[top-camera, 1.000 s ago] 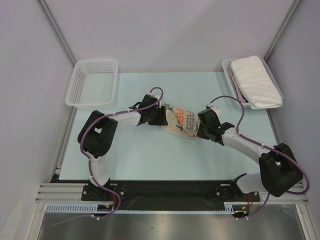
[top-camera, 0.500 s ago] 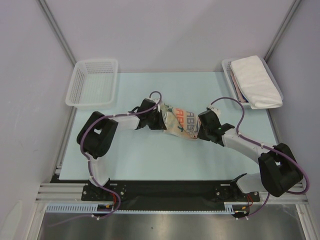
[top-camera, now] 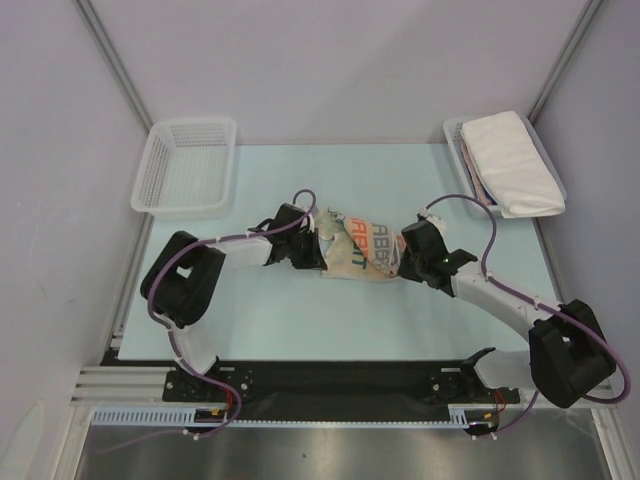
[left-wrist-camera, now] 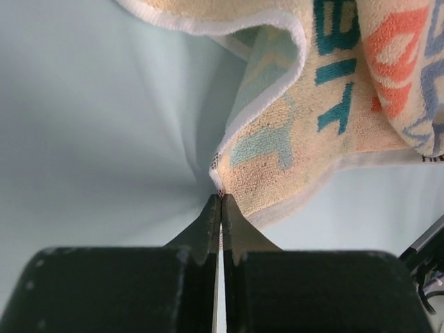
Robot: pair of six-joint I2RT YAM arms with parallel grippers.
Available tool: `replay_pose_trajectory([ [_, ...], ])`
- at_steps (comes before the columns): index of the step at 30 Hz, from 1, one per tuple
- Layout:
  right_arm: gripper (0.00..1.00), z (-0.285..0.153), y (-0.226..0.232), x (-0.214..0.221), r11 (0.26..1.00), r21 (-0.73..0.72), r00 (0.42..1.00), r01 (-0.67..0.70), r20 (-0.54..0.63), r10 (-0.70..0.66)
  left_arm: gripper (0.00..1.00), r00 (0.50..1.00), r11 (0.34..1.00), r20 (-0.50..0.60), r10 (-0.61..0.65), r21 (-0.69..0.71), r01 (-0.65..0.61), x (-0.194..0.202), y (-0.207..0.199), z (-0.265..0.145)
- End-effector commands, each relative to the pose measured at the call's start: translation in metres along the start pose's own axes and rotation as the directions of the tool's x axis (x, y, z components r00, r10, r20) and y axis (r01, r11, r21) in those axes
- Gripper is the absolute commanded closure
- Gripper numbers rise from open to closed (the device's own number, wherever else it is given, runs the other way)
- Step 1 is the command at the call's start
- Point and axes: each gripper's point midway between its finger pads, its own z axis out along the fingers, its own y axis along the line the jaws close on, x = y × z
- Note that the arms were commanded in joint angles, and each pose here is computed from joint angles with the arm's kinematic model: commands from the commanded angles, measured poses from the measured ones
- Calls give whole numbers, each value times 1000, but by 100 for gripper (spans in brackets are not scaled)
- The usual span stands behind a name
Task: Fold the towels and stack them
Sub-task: Flatten out the crumpled towel
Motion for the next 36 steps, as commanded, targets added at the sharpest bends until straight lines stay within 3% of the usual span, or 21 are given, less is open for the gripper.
replay_pose_trajectory([
  [1, 98, -16, 6, -20, 1000, -16, 999, 4, 49, -3, 100, 999, 1000, 32, 0, 31, -1, -7, -16, -23],
  [5, 99, -40, 20, -46, 998, -63, 995, 2, 102, 5, 100, 996, 998, 82, -33, 48, 29, -13, -23, -46],
  [11, 100, -85, 50, -110, 989, -141, 972, 49, 234, -15, 100, 944, 997, 327, -36, 82, 10, -75, -61, -121],
  [15, 100, -110, 68, -165, 985, -152, 941, 84, 338, -28, 100, 873, 990, 487, -9, 129, -62, -132, -105, -183],
  [21, 100, -153, 96, -255, 962, -233, 841, 141, 541, 8, 100, 742, 985, 670, -25, 144, -98, -211, -131, -254],
  [30, 100, -155, 126, -351, 935, -287, 718, 206, 694, 55, 100, 564, 969, 825, -41, 171, -180, -307, -151, -284],
  [33, 100, -169, 135, -382, 933, -287, 666, 216, 742, 74, 100, 540, 965, 841, -36, 170, -201, -335, -153, -276],
  [35, 100, -156, 142, -396, 934, -274, 658, 228, 751, 60, 100, 508, 960, 860, -44, 177, -217, -354, -153, -282],
  [36, 100, -172, 150, -411, 929, -283, 621, 239, 780, 78, 100, 478, 950, 877, -43, 184, -253, -365, -164, -297],
])
